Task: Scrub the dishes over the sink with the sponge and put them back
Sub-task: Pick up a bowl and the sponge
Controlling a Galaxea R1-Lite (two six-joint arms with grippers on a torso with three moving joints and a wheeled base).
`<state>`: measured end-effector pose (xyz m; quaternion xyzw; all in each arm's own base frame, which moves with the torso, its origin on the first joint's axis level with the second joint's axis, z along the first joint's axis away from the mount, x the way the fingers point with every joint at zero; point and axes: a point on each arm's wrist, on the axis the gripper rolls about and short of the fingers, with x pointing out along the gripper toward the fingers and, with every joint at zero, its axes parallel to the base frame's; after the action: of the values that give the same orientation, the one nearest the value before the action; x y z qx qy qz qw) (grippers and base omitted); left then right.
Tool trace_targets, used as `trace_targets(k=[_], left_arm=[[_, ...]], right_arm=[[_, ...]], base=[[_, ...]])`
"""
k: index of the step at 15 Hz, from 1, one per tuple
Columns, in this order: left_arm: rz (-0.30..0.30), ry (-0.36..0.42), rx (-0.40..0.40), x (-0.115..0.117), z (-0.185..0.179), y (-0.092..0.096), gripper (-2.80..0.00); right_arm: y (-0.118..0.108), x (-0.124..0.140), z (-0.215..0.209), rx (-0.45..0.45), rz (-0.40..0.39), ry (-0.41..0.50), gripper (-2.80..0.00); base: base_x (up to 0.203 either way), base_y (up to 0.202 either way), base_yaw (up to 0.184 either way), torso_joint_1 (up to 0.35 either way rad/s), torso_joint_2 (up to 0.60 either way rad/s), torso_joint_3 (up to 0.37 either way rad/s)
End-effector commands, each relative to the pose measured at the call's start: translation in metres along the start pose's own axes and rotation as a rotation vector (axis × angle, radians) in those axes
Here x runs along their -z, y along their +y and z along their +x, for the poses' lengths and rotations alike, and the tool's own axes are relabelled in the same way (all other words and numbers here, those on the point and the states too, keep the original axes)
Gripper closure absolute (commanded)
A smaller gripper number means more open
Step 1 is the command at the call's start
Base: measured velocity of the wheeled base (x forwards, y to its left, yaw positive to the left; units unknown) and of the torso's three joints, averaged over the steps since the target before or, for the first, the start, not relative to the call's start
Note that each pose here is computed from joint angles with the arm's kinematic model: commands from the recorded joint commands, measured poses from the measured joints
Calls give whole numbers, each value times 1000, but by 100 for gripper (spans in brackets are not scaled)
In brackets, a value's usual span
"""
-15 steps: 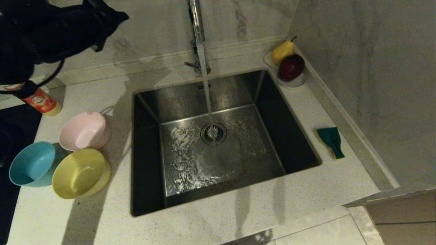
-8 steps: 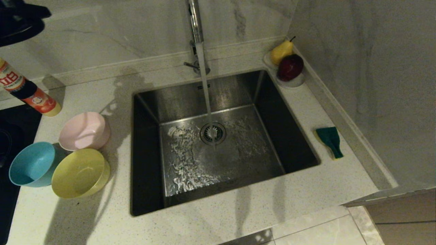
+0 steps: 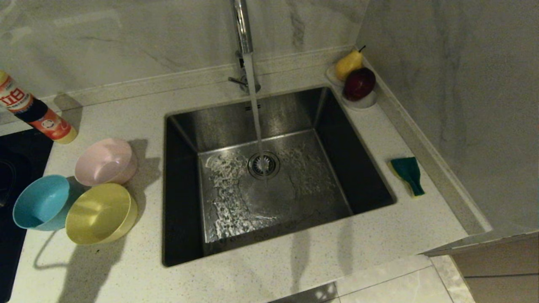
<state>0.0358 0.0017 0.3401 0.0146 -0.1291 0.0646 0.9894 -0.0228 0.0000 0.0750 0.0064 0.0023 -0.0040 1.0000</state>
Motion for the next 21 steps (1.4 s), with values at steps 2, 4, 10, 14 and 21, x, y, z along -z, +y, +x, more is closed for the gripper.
trace_targets(k=[2, 4, 10, 14, 21], left_arm=[[13, -29, -9, 34, -70, 12, 0], [17, 4, -12, 48, -84, 14, 0], [-37, 144, -77, 118, -98, 14, 0], [-62, 160, -132, 145, -92, 12, 0], [-34, 139, -106, 198, -127, 11, 0]], right_arm=[[0, 0, 0, 0, 0, 0, 0], [0, 0, 0, 0, 0, 0, 0], [0, 0, 0, 0, 0, 0, 0], [0, 0, 0, 0, 1, 0, 0], [0, 0, 0, 0, 0, 0, 0]], base=[[0, 0, 0, 0, 0, 0], [0, 0, 0, 0, 0, 0], [0, 0, 0, 0, 0, 0], [0, 0, 0, 0, 0, 0], [0, 0, 0, 0, 0, 0]])
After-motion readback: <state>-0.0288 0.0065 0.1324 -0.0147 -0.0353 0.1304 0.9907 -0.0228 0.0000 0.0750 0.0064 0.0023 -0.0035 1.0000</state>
